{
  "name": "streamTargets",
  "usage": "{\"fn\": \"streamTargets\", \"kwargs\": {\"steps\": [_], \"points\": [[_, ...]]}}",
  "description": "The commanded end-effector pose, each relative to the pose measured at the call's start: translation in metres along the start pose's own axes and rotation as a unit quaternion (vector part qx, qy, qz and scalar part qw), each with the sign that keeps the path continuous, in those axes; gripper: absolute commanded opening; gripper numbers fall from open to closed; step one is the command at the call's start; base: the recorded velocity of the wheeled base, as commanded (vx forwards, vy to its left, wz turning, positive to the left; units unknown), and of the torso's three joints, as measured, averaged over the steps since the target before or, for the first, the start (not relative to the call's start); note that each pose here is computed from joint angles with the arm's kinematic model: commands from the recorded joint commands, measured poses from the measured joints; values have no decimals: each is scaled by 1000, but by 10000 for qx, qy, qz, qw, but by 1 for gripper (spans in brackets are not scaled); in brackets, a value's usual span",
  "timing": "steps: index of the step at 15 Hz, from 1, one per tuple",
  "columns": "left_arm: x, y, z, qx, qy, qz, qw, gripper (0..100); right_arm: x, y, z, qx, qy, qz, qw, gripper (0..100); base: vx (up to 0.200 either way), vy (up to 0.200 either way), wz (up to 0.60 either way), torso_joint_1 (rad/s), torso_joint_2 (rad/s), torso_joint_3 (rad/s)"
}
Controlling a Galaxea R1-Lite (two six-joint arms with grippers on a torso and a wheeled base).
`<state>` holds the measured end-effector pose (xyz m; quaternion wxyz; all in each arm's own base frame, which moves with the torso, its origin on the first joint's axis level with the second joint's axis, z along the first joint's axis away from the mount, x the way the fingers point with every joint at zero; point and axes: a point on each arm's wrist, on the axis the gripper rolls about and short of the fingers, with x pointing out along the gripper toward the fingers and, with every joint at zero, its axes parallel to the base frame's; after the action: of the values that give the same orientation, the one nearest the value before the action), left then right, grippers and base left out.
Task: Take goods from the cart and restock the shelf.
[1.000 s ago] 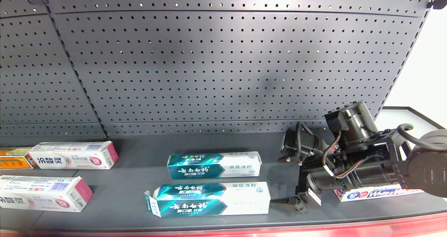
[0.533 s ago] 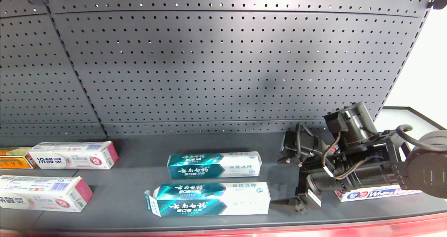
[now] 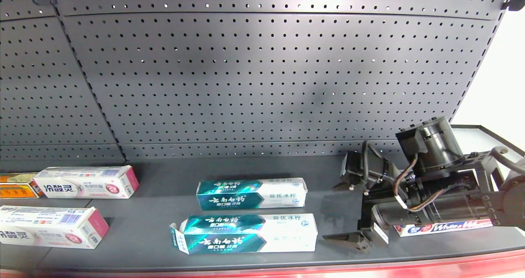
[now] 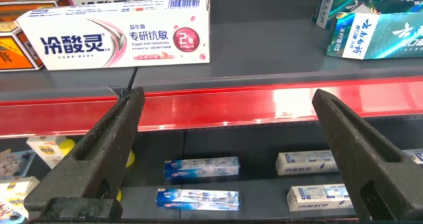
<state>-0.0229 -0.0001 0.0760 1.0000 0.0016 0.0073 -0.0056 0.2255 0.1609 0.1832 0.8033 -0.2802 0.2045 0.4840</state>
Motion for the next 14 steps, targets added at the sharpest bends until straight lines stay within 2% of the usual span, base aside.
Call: {"fn": "streamTargets", "kwargs": {"steps": [1, 9, 14], "points": [[0, 0, 0, -1, 11, 3, 10000, 100, -8, 1, 3, -32, -104, -51, 9999, 100, 0, 0, 0, 0, 0, 0], [0, 0, 0, -1, 3, 3, 10000, 100, -43, 14, -9, -15, -277, -180, 9995, 100, 0, 0, 0, 0, 0, 0], [0, 0, 0, -8, -4, 3, 10000, 100, -81, 33, -26, -14, -453, -446, 9980, 100, 0, 0, 0, 0, 0, 0]]}}
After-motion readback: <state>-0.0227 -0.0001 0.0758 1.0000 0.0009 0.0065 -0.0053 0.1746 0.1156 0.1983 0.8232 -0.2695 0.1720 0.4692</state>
